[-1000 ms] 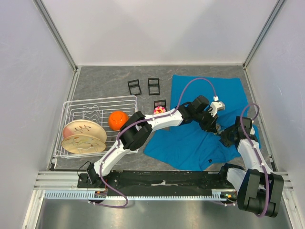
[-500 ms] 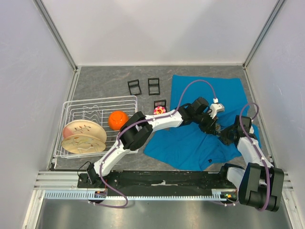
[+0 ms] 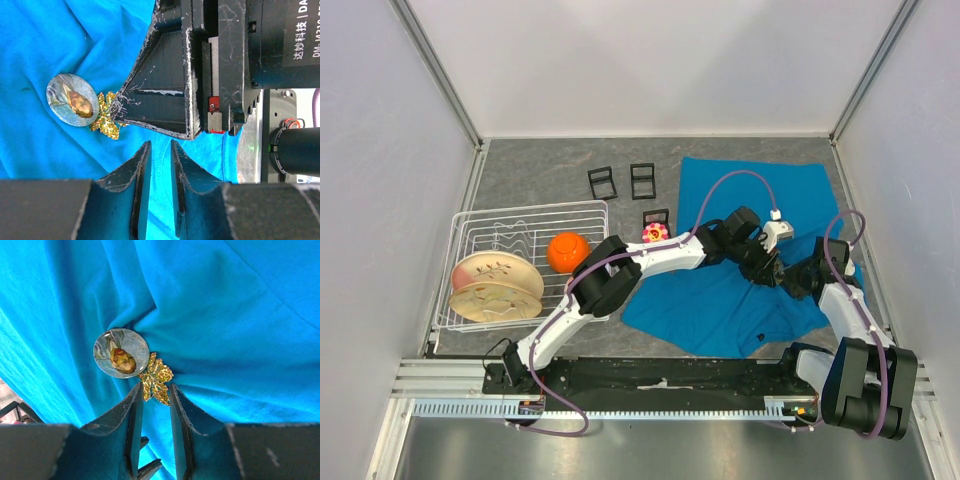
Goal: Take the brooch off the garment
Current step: Remove the brooch from the clothes.
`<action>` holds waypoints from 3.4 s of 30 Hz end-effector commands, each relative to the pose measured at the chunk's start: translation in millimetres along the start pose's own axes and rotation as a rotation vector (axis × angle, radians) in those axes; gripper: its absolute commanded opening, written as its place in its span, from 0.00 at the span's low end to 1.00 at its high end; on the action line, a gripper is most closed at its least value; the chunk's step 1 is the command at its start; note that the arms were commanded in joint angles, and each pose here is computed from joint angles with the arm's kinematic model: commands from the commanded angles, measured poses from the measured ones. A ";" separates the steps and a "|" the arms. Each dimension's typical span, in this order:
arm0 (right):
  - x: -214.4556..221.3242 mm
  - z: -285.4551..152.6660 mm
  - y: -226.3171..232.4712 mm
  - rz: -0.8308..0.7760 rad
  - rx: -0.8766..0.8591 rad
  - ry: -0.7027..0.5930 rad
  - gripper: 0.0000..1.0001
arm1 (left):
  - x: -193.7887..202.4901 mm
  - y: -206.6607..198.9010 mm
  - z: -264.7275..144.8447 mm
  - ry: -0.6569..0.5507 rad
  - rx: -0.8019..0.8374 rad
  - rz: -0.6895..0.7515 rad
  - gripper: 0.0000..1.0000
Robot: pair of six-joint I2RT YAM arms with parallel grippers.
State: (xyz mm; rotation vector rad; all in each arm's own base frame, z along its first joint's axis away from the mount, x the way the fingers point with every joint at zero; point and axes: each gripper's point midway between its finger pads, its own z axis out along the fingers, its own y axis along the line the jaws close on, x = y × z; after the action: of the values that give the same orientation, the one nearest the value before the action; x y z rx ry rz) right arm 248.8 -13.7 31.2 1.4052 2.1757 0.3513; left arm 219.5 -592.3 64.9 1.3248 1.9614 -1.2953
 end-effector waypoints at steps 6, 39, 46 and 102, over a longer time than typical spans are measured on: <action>-18.6 -4.2 17.2 -0.005 -0.025 -0.050 0.13 | -18.7 -9.3 -7.6 -0.032 0.022 0.188 0.35; -1.0 -5.9 8.4 0.078 0.020 0.117 0.19 | 6.7 5.7 14.9 -0.016 0.038 0.335 0.23; 1.8 -3.6 8.8 0.094 0.019 0.133 0.15 | 9.2 1.2 16.2 -0.012 0.045 0.339 0.23; 6.4 -1.7 5.8 0.055 0.057 0.175 0.41 | 25.2 -7.6 23.1 -0.049 0.122 0.134 0.02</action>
State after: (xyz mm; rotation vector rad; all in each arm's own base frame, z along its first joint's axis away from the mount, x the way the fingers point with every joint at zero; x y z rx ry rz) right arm 251.4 -8.2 34.8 1.4965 2.3397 0.4512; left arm 210.7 -595.4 26.7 1.4326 1.7765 -1.3154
